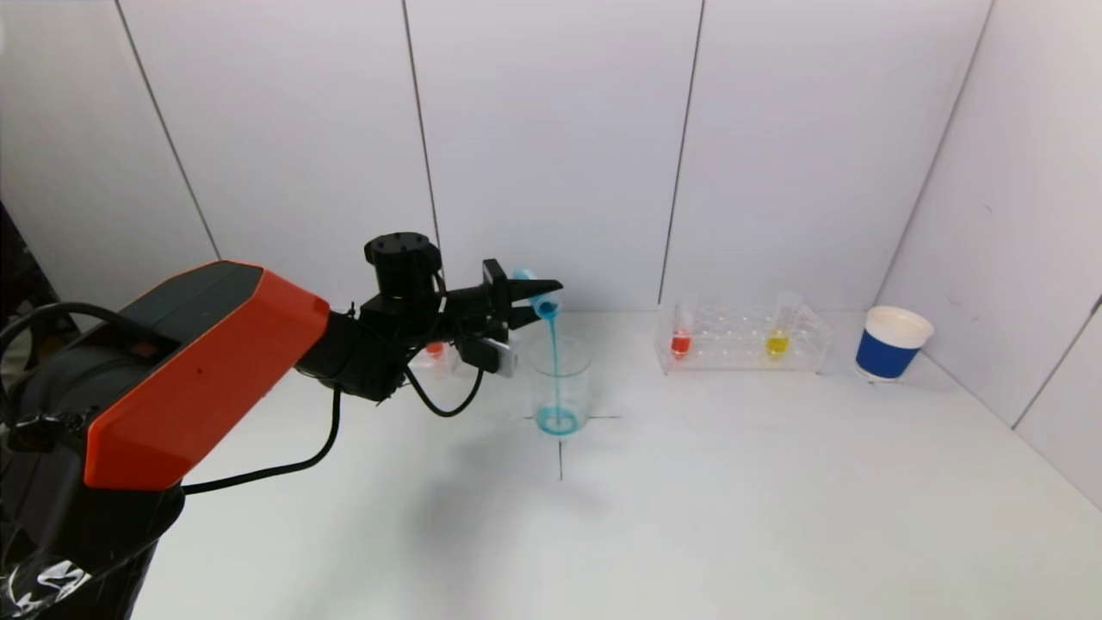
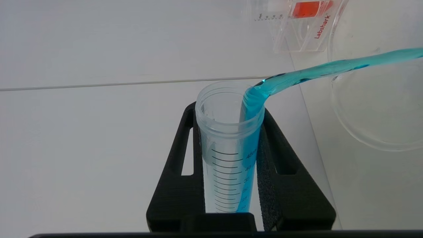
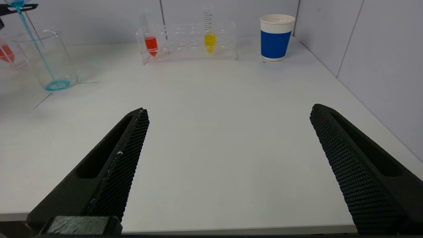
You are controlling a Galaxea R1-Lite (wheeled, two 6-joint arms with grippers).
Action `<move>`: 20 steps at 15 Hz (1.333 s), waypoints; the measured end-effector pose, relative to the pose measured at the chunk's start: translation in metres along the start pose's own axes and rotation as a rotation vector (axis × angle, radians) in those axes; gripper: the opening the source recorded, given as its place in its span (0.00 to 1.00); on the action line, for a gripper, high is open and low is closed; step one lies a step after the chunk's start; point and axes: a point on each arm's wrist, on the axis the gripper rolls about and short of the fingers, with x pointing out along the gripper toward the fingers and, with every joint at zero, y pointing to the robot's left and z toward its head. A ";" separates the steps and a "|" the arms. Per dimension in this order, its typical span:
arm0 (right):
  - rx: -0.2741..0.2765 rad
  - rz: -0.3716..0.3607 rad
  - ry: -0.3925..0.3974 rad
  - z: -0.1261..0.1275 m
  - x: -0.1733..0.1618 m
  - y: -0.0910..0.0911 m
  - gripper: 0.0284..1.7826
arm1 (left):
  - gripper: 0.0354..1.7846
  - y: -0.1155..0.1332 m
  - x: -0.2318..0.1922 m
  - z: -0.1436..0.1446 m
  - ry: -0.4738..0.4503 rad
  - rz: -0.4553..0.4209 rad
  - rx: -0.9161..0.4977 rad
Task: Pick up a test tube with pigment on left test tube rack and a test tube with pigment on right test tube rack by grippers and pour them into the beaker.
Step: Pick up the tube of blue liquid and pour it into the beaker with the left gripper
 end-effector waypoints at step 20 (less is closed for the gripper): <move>0.000 0.001 0.000 0.000 0.000 0.000 0.99 | 0.24 0.013 0.007 -0.008 -0.010 -0.086 0.106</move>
